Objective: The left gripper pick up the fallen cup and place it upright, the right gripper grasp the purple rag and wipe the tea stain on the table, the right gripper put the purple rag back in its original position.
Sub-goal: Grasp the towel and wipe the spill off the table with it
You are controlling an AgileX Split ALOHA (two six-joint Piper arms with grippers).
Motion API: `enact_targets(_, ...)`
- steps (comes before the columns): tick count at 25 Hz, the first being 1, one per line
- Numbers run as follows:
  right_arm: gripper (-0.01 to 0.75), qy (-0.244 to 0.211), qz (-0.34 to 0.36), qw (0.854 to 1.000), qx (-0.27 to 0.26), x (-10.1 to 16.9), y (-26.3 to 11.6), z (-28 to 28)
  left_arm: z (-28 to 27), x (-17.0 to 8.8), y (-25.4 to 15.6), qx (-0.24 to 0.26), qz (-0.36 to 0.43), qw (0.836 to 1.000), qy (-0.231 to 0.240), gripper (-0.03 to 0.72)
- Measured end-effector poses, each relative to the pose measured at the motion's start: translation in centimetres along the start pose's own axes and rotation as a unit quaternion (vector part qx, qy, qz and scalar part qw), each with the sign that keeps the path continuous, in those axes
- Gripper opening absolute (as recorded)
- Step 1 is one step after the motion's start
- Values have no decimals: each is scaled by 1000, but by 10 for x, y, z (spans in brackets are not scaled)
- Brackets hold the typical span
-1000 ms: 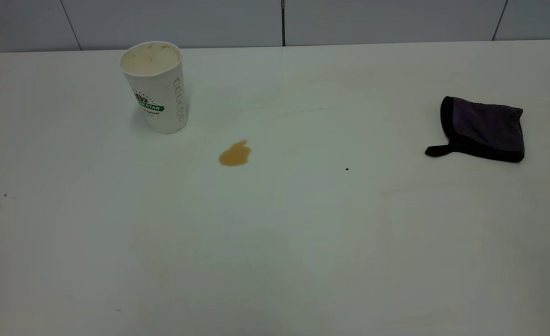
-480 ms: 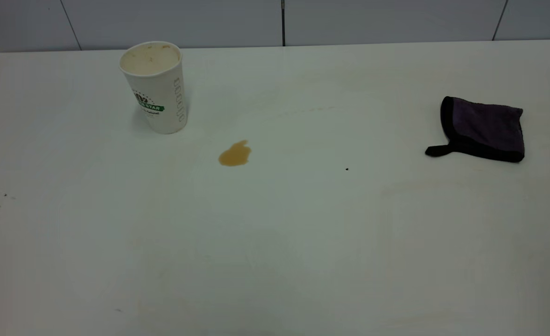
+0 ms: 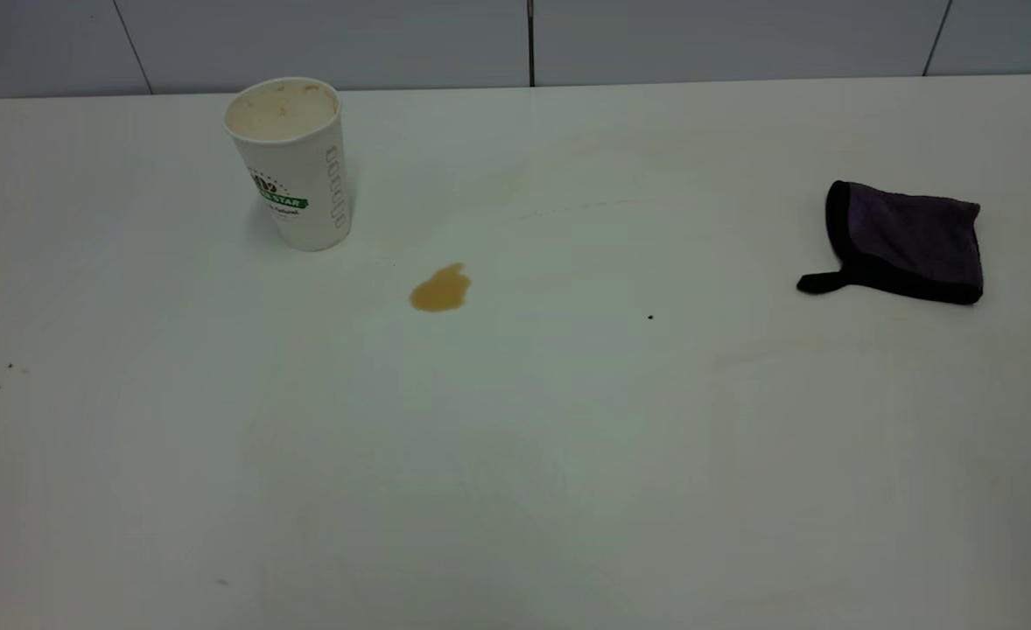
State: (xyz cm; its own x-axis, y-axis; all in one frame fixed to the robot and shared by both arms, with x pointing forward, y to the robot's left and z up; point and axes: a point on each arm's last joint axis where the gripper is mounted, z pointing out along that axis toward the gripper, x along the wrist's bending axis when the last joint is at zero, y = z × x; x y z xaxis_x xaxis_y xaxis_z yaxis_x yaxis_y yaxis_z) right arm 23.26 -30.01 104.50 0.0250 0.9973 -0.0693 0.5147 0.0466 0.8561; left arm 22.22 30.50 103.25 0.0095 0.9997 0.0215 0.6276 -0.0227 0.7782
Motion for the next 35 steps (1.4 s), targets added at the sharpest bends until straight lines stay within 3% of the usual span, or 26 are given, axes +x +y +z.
enact_targets(4, 440, -10, -6, 1000, 15, -4, 34, 0, 0, 0, 0, 0, 0, 1000, 0, 589)
enact_targets(7, 626, -13, -13, 998, 63, -8, 72, 18, 0, 0, 0, 0, 0, 1000, 0, 589)
enact_targets(9, 702, -12, -16, 996, 87, -9, 95, 37, 0, 0, 0, 0, 0, 1000, 0, 589)
enact_targets(15, 728, 18, -23, 989, 145, -6, 135, 118, 0, 0, 0, 0, 0, 1000, 0, 589)
enact_targets(24, 728, 49, -38, 964, 259, 1, 127, 248, 0, 0, 0, 0, 0, 1000, 0, 589)
enact_targets(35, 728, 102, -94, 930, 339, 59, 110, 381, 0, 0, 0, 0, 0, 1000, 0, 589)
